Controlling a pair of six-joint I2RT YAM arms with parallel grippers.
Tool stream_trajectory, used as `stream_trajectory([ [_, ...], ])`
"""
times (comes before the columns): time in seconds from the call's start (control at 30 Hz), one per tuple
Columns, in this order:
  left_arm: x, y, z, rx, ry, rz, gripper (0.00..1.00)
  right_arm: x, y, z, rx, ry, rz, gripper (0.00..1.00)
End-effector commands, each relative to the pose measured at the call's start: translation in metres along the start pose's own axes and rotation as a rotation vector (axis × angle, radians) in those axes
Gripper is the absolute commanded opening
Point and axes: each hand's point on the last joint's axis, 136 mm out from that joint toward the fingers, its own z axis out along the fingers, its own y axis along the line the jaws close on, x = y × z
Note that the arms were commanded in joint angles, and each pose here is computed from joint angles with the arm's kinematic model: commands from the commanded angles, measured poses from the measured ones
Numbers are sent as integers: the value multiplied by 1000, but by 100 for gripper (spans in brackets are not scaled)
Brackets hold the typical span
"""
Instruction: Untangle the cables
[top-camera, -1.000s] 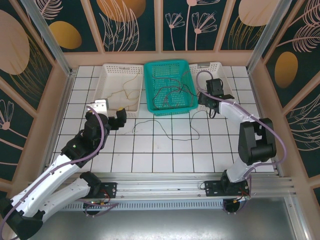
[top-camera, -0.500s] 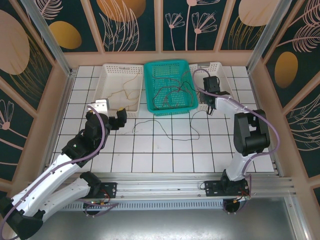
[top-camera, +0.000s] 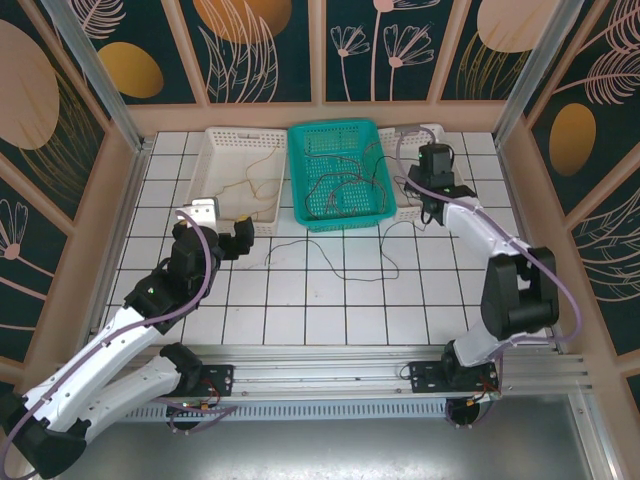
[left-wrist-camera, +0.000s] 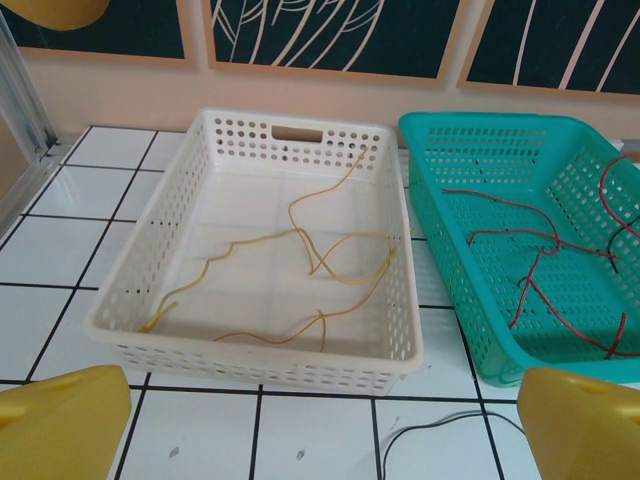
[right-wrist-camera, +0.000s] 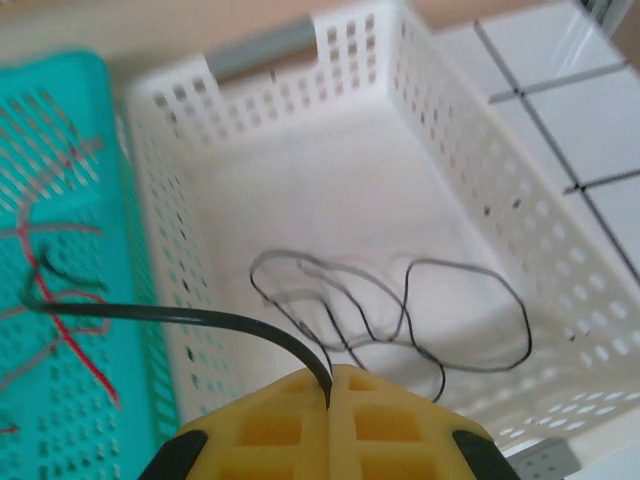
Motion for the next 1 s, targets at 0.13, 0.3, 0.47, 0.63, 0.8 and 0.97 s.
stream_trajectory([
  [0.13,-10,0,-3,-2,-18,9,99,-57,-22,-52,83,-195,110,0],
  [0.3,-9,0,-2,-3,-15,12,98,-69,-40,-73,139,-278,173,0],
  [0.47,-9,-1,-1,-2,-12,13,99,-79,-37,-86,75,-329,216,0],
  [0.63,-8,-1,0,-5,-7,16,98,-65,-31,-48,93,-222,165,0],
  [0.8,-8,-1,-1,-4,-10,14,99,-24,-27,13,119,-60,113,0],
  [0.97,-8,-1,-1,-1,-8,16,98,15,-34,56,167,63,100,0],
])
